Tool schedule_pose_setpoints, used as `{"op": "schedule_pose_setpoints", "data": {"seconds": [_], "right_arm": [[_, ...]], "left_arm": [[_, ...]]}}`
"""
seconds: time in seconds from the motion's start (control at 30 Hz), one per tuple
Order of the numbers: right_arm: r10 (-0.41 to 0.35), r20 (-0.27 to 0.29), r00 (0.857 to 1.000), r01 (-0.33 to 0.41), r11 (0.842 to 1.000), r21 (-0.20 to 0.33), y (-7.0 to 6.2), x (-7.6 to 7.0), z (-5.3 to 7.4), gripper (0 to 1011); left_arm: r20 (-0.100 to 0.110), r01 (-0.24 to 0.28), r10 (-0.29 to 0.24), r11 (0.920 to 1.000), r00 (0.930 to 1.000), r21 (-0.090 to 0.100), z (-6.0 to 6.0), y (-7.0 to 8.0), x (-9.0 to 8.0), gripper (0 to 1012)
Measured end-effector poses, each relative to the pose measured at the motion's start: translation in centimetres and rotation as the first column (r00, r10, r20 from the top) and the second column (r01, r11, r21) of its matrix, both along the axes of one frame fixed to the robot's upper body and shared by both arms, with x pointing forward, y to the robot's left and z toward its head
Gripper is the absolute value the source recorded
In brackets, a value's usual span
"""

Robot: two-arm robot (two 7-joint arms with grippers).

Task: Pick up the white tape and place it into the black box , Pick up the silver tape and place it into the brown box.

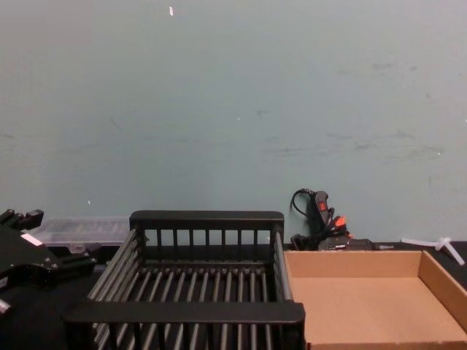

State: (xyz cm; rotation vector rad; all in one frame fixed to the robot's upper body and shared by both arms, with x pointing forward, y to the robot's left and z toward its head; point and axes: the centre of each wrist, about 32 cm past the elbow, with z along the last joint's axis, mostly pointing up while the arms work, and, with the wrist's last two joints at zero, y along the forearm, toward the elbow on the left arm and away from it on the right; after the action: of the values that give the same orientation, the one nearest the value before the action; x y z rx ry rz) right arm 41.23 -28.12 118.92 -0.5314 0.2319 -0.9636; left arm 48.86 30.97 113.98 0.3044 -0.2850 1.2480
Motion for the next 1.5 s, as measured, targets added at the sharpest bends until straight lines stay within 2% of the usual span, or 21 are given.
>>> {"op": "schedule_pose_setpoints", "data": {"seconds": [0.27, 0.4, 0.5, 0.73, 0.83, 0.87, 1.03, 1.5], "right_arm": [[0.001, 0.083, 0.997, -0.001, 1.0, 0.003, 0.0, 0.1, 1.5, 156], [-0.003, 0.14, 0.99, 0.004, 1.0, -0.005, 0.0, 0.5, 2.2, 156], [-0.005, 0.195, 0.981, 0.008, 1.0, -0.016, 0.0, 1.3, 2.8, 156], [-0.008, 0.268, 0.963, 0.016, 1.0, -0.027, 0.0, 3.3, 3.6, 156], [-0.011, 0.296, 0.955, 0.023, 0.999, -0.035, 0.0, 4.6, 3.8, 156], [-0.011, 0.296, 0.955, 0.023, 0.999, -0.035, 0.0, 4.6, 3.8, 156], [-0.018, 0.307, 0.951, 0.035, 0.998, -0.05, -0.1, 6.9, 3.5, 156], [-0.029, 0.286, 0.958, 0.045, 0.998, -0.05, 0.3, 10.6, 2.2, 156]], "left_arm": [[0.0, 0.0, 0.0, 1.0, 1.0, 0.0, 0.0, 0.0, 0.0, 1001], [0.0, 0.0, 0.0, 1.0, 1.0, 0.0, 0.0, 0.0, 0.0, 1001], [0.0, 0.0, 0.0, 1.0, 1.0, 0.0, 0.0, 0.0, 0.0, 1001], [0.0, 0.0, 0.0, 1.0, 1.0, 0.0, 0.0, 0.0, 0.0, 1001], [0.0, 0.0, 0.0, 1.0, 1.0, 0.0, 0.0, 0.0, 0.0, 1002], [0.0, 0.0, 0.0, 1.0, 1.0, 0.0, 0.0, 0.0, 0.0, 1001], [0.0, 0.0, 0.0, 1.0, 1.0, 0.0, 0.0, 0.0, 0.0, 1001], [0.0, 0.0, 0.0, 1.0, 1.0, 0.0, 0.0, 0.0, 0.0, 1001]]}}
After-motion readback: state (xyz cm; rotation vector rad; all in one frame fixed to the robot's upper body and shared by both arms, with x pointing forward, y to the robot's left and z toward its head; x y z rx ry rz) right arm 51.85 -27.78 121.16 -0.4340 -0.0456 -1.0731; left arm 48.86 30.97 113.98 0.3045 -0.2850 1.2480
